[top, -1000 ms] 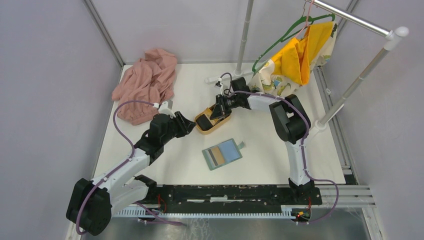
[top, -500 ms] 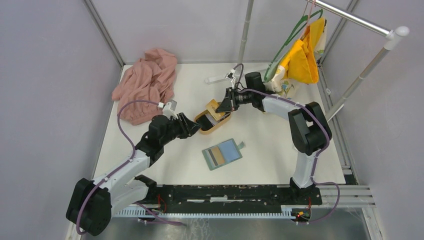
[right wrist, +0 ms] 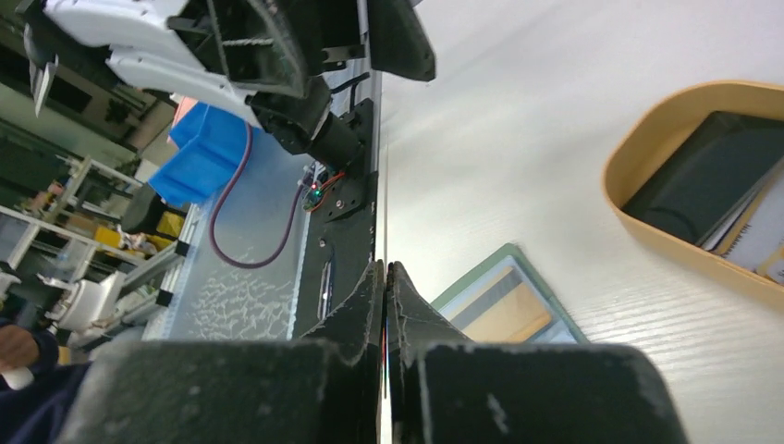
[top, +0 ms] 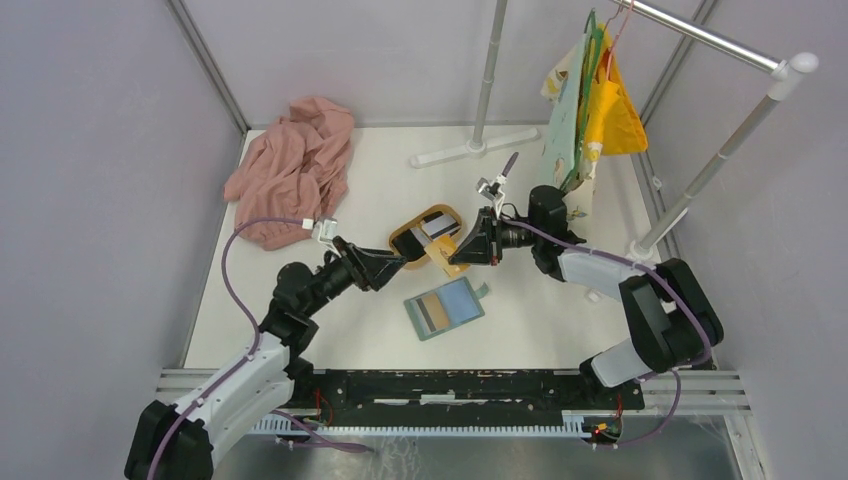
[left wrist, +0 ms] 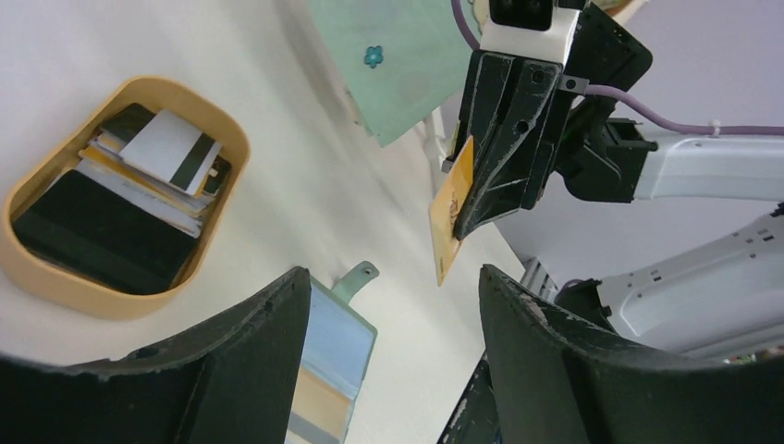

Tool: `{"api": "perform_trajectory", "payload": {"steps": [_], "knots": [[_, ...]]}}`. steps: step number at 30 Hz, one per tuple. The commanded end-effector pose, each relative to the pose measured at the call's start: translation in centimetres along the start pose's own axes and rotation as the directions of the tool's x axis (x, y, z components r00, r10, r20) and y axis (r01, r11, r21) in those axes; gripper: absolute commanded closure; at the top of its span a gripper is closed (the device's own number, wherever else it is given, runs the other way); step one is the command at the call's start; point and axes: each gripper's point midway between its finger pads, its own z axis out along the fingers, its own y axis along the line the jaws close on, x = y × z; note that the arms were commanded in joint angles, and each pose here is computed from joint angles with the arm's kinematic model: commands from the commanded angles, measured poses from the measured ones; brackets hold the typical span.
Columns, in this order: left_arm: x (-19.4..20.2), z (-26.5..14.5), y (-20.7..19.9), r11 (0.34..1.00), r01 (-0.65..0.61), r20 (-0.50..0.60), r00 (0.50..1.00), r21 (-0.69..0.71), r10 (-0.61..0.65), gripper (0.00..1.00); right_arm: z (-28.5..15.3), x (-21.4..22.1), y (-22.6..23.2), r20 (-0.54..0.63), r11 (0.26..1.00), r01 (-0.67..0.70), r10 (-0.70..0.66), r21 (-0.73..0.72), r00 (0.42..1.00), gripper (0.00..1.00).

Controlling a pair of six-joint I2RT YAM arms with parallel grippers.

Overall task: Put the credit cards into the card holder
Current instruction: Pick up the credit card from the storage box.

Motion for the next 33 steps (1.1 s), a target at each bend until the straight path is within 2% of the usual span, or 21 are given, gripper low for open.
{"api": "perform_trajectory", "payload": {"steps": [1, 7, 11, 18, 23, 26, 30, 33], "knots": [[-1.6, -1.2, -5.3, 0.961, -0.085, 0.122, 0.991, 0.264, 0.055, 0.27, -0.8, 0.7, 3.1, 0.016, 0.977, 0.196, -0.195, -0.082, 0.981, 1.0], [0.3, -1.3, -8.0, 0.916, -0.235, 0.187, 0.966, 0.325, 0.181, 0.25, -1.4, 0.6, 4.8, 0.026, 0.952, 0.29, -0.289, -0.102, 0.957, 1.0], [1.4, -0.8, -9.2, 0.892, -0.308, 0.203, 0.946, 0.332, 0.251, 0.21, -1.5, 0.5, 5.1, 0.028, 0.947, 0.302, -0.301, -0.108, 0.953, 1.0], [2.2, 0.8, -8.8, 0.9, -0.304, 0.192, 0.948, 0.313, 0.254, 0.2, -1.3, 0.8, 5.5, 0.019, 0.945, 0.299, -0.299, -0.129, 0.954, 1.0], [2.2, 1.8, -9.3, 0.895, -0.3, 0.192, 0.95, 0.329, 0.248, 0.25, -0.9, 1.2, 6.0, 0.01, 0.941, 0.302, -0.304, -0.154, 0.953, 1.0], [2.4, 2.2, -9.6, 0.89, -0.294, 0.185, 0.952, 0.348, 0.243, 0.32, -0.8, 1.3, 6.0, 0.006, 0.941, 0.299, -0.302, -0.16, 0.953, 0.99], [2.9, 2.7, -10.2, 0.876, -0.29, 0.156, 0.956, 0.385, 0.248, 0.56, -0.6, 1.6, 6.0, -0.003, 0.943, 0.288, -0.293, -0.169, 0.956, 0.99], [3.5, 3.1, -10.2, 0.872, -0.285, 0.127, 0.959, 0.398, 0.255, 0.8, -0.5, 1.8, 6.1, -0.006, 0.941, 0.289, -0.295, -0.175, 0.956, 0.98]]}}
